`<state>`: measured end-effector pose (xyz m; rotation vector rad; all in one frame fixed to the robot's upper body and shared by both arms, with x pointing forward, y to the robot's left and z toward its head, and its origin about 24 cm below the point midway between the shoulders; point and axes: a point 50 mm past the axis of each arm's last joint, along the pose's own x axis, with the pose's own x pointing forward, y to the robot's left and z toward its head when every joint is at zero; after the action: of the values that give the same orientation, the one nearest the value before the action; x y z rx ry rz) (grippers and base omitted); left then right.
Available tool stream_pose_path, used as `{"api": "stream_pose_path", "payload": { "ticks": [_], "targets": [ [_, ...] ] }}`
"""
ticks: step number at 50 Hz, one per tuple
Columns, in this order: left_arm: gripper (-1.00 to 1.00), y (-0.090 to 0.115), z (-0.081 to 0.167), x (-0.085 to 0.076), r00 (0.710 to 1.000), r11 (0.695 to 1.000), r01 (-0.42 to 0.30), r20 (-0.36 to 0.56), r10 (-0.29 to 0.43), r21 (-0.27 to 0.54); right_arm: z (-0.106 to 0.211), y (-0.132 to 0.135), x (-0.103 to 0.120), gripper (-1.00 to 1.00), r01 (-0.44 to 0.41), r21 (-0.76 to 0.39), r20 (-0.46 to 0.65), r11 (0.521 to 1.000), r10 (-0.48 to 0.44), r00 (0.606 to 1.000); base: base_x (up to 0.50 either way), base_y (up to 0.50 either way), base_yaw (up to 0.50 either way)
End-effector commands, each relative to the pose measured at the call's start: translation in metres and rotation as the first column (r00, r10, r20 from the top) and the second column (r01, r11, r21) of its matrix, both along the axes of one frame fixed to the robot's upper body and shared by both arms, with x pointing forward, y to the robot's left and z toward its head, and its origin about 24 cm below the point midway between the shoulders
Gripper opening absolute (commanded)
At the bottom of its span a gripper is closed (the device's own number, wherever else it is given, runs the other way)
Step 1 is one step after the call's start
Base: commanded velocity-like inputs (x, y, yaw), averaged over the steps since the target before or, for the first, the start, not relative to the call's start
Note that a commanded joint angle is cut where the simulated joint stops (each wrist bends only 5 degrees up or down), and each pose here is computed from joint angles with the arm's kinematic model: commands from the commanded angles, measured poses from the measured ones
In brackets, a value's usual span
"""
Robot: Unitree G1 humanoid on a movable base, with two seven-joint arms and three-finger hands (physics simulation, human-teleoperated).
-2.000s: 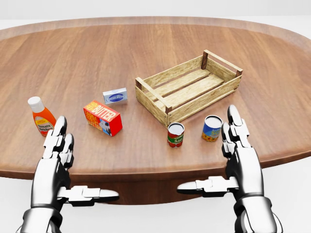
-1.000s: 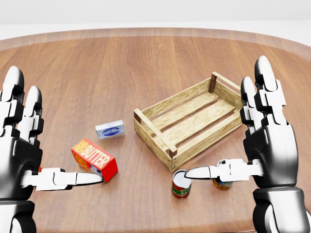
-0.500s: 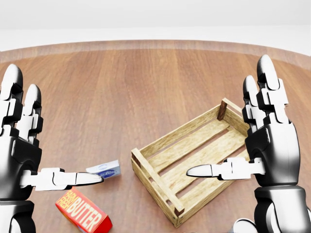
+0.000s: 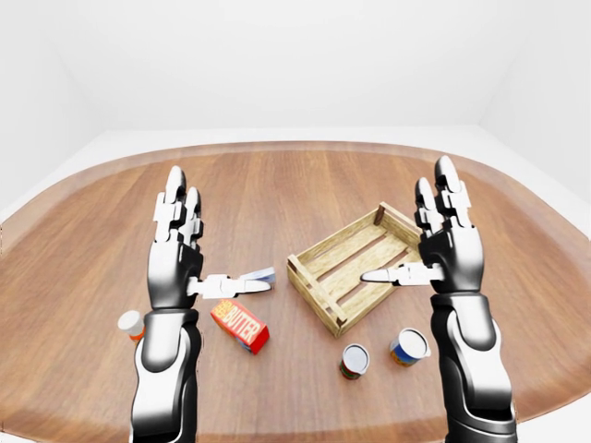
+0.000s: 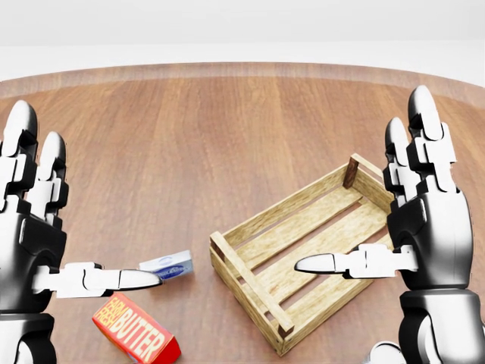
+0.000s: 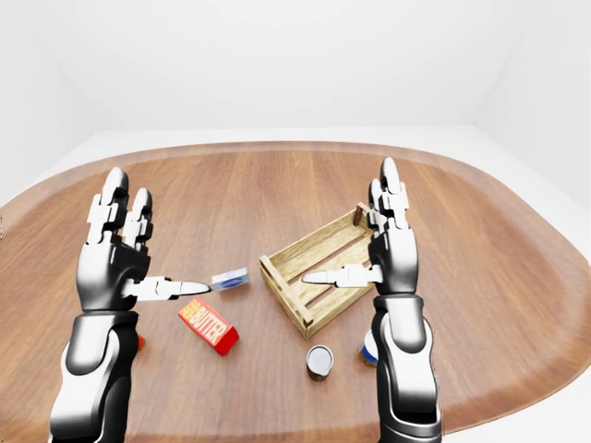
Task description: Pick up the tomato sauce, and put it in the wooden tray.
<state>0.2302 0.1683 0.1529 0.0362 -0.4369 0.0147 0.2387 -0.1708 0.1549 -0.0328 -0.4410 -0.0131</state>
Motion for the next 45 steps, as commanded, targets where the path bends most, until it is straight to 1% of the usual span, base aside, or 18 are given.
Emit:
{"api": "stream_pose_path", "payload": {
  "ticks": [1, 6, 13, 14, 19, 21, 25, 30, 34, 40, 45],
  "targets": [
    [1.0, 0.001, 0.001, 0.0, 1.0, 1.0, -0.003, 0.003, 0.003, 0.0, 0.002, 0.0, -0.001, 1.0, 0.005, 0.002, 0.012, 1.0, -0.005, 1.0, 0.0, 0.5, 0.0],
    [1.0, 0.002, -0.002, 0.001, 1.0, 1.0, -0.001, -0.011, 0.001, 0.0, 0.001, -0.001, 0.0, 1.0, 0.005, 0.004, 0.006, 1.0, -0.005, 1.0, 0.0, 0.5, 0.0],
    [1.0, 0.002, 0.001, 0.0, 1.0, 1.0, 0.0, 0.002, 0.0, 0.0, -0.003, 0.002, 0.0, 1.0, -0.007, -0.009, -0.013, 1.0, 0.006, 1.0, 0.0, 0.47, 0.0],
    [1.0, 0.002, -0.001, 0.001, 1.0, 1.0, 0.0, -0.006, 0.0, -0.001, -0.003, 0.001, 0.001, 1.0, -0.007, 0.009, -0.013, 1.0, 0.007, 1.0, 0.0, 0.0, 0.0],
    [1.0, 0.002, 0.0, 0.002, 1.0, 1.0, 0.0, -0.003, 0.0, -0.001, -0.003, 0.002, 0.001, 1.0, -0.007, 0.0, -0.011, 1.0, 0.007, 1.0, 0.0, 0.0, 0.0],
    [1.0, 0.001, 0.001, 0.0, 1.0, 1.0, 0.0, 0.006, 0.0, -0.001, 0.0, 0.002, 0.0, 1.0, -0.006, -0.003, -0.001, 1.0, 0.006, 1.0, 0.0, 0.0, 0.0],
    [1.0, 0.001, 0.001, 0.001, 1.0, 1.0, 0.001, 0.002, -0.001, -0.002, 0.004, 0.004, -0.004, 1.0, -0.006, -0.012, 0.018, 1.0, 0.006, 1.0, 0.0, 0.0, 0.0],
    [1.0, -0.002, 0.0, 0.003, 1.0, 1.0, 0.006, -0.003, -0.006, -0.003, 0.002, 0.004, -0.004, 1.0, -0.001, -0.011, 0.013, 1.0, 0.002, 1.0, 0.0, 0.0, 0.0],
    [1.0, -0.001, 0.001, 0.002, 1.0, 1.0, 0.005, 0.004, -0.005, -0.003, 0.012, 0.003, -0.008, 1.0, 0.009, -0.01, 0.06, 1.0, -0.008, 0.998, 0.0, 0.0, 0.0],
    [1.0, -0.001, 0.0, 0.003, 1.0, 1.0, 0.004, 0.0, -0.004, -0.004, 0.015, 0.005, -0.014, 1.0, 0.015, -0.026, 0.077, 1.0, -0.013, 0.997, 0.0, 0.0, 0.0],
    [1.0, 0.001, 0.005, 0.002, 1.0, 1.0, 0.002, 0.024, -0.002, -0.006, 0.02, 0.004, -0.022, 1.0, 0.035, -0.04, 0.1, 0.999, -0.03, 0.995, 0.0, 0.0, 0.0]
  ]
}}
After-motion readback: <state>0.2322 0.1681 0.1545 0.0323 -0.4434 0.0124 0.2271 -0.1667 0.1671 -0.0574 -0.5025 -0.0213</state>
